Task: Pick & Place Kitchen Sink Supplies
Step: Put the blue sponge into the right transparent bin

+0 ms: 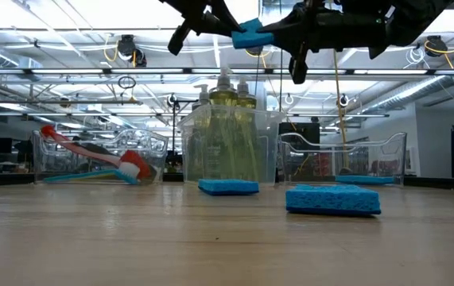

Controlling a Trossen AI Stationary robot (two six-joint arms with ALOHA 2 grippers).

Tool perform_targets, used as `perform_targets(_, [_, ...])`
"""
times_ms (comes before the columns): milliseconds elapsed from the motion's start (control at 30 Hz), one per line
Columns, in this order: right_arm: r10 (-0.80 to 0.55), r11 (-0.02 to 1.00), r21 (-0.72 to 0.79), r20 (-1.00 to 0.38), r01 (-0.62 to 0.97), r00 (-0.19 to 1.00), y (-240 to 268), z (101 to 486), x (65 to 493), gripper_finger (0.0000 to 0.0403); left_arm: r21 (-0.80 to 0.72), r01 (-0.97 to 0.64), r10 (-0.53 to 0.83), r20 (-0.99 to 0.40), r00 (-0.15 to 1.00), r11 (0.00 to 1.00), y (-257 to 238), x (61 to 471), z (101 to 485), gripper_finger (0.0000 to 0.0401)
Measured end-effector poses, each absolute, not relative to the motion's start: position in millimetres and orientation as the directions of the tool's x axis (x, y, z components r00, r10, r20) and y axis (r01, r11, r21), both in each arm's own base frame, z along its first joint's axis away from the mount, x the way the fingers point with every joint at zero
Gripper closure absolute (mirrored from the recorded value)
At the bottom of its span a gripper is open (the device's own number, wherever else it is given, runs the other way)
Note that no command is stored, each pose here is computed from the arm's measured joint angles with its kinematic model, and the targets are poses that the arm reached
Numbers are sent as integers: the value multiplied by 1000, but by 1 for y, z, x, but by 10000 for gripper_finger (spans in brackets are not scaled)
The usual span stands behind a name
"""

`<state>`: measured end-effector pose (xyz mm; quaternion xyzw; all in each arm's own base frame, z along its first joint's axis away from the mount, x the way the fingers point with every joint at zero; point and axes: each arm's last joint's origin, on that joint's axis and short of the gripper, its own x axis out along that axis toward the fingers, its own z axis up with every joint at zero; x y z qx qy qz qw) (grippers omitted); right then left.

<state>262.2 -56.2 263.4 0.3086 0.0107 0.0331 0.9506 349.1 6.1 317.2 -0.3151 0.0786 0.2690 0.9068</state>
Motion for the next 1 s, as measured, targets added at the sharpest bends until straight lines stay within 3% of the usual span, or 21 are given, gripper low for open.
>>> perform_targets(300, [74,797,602,-9,-53,997,-56,263,262,399,-522,-533,432,-312,846,666,4,349,317,382])
perform_targets(700, [15,815,578,-64,25,998,-61,279,233,402,-468,-469,366,-298,882,749,-7,344,325,231])
perform_targets(1000, [-288,801,460,-266,383,920,-73,281,186,402,-422,-380,263,-310,914,823,-19,316,348,143])
